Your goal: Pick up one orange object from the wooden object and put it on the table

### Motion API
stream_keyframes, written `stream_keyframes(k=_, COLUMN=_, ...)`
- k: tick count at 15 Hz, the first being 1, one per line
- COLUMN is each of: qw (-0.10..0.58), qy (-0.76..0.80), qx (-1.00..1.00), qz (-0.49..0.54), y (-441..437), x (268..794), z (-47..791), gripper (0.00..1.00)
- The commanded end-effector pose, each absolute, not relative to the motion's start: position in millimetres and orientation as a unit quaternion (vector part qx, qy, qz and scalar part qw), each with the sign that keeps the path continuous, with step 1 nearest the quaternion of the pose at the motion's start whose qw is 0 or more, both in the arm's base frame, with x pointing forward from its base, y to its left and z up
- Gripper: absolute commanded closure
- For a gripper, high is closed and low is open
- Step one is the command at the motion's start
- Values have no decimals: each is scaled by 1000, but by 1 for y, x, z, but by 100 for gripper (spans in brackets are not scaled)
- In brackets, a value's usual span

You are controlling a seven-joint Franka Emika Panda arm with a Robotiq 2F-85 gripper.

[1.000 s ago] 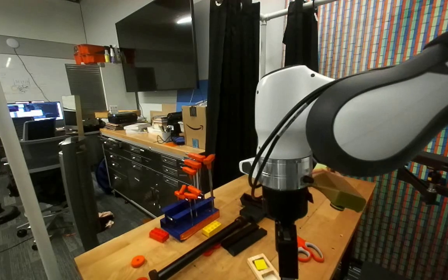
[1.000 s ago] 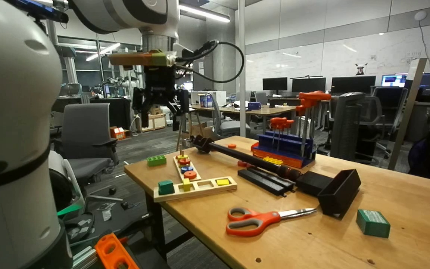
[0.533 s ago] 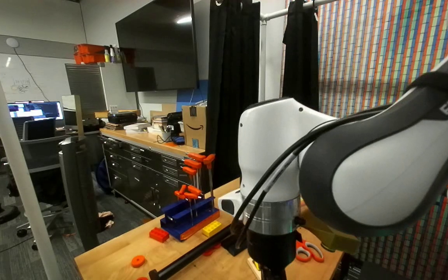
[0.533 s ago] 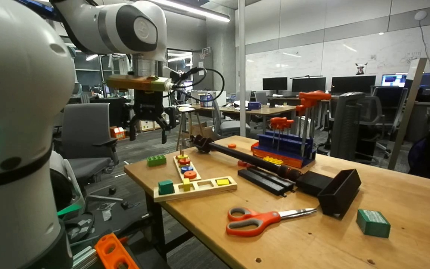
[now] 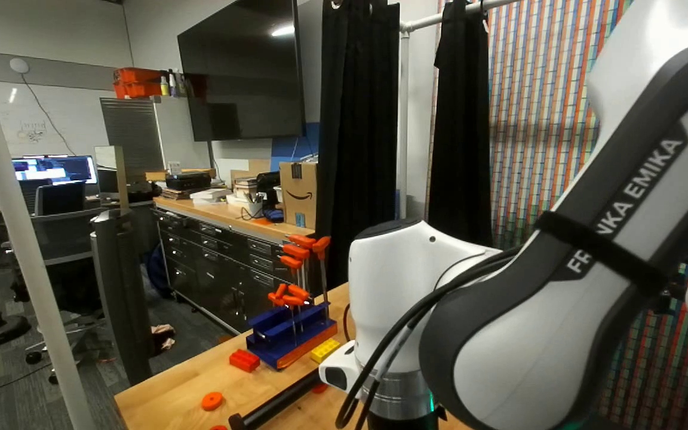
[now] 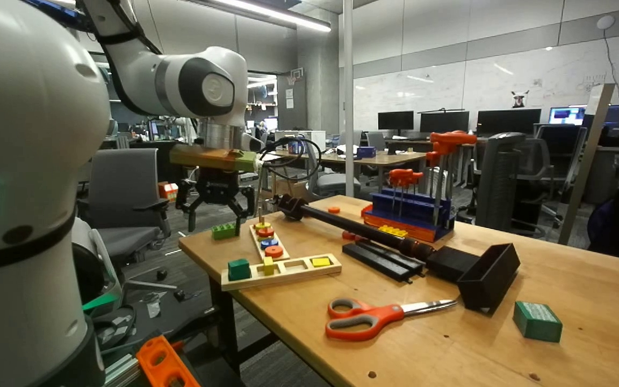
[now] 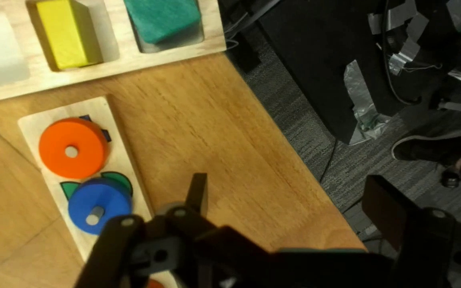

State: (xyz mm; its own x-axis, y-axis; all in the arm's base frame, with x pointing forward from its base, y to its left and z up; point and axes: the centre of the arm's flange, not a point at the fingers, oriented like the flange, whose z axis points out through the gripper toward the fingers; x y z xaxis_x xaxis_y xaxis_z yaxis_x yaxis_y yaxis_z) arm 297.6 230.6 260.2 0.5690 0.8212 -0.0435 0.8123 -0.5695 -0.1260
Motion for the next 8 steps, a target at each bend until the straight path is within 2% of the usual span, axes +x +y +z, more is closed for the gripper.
stream_keyframes(k=1, qw=51, qy=-478, qx=-876, qz=45, y=236, x=321, z=245, gripper=0)
stream_keyframes(k=8, qw=35, qy=-493, qx=-868, qz=47, y=248, x=351, z=244, gripper=0)
